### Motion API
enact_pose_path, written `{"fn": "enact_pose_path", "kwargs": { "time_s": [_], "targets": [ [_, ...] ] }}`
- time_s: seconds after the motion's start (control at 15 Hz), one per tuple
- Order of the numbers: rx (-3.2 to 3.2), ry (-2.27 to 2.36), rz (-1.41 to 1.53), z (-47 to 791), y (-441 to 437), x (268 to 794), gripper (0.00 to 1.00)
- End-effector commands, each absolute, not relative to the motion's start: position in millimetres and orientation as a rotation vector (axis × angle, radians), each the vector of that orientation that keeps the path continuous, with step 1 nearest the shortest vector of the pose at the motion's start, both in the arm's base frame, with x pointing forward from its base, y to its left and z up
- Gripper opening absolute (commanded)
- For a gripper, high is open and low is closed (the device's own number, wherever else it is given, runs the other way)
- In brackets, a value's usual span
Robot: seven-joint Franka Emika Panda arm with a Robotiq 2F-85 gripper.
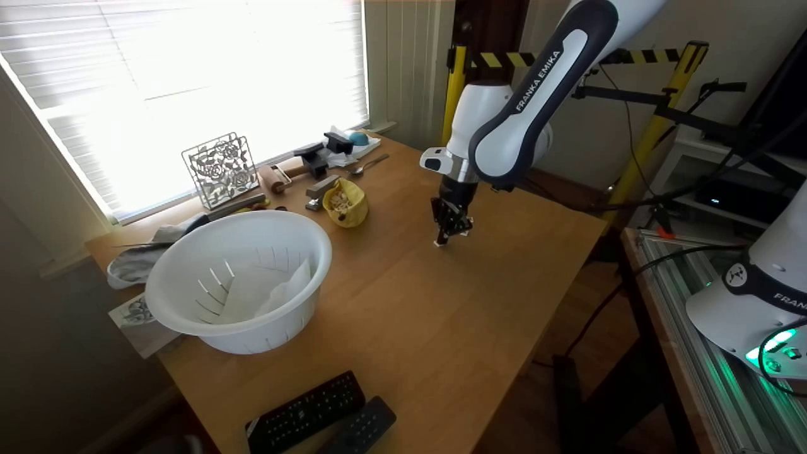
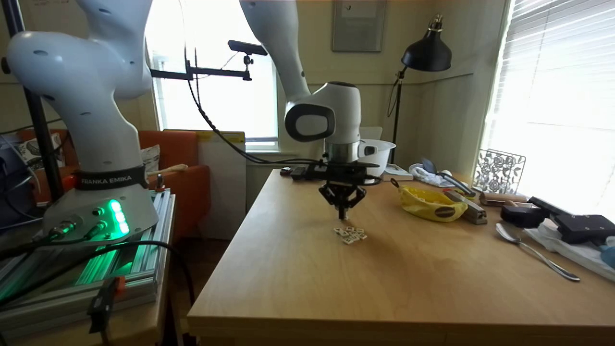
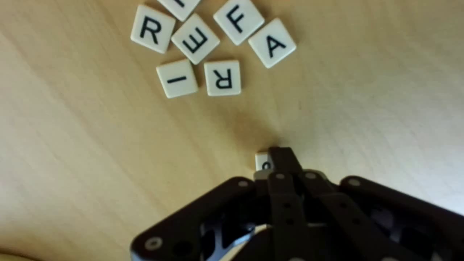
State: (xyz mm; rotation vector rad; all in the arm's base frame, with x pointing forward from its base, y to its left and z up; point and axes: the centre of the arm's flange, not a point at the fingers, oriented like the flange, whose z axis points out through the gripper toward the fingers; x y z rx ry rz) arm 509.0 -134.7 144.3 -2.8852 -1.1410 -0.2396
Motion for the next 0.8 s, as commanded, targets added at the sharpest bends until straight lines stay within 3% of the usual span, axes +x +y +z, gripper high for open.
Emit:
{"fn": "enact_pose_path", "kwargs": {
  "time_s": [0.0,0.73],
  "targets": [
    [-2.835,-1.267,-0.157,110.1,-134.8,514.7,0.00],
    [-2.819,-1.387,-0.133,111.0,-134.4,520.1,0.00]
  ]
}}
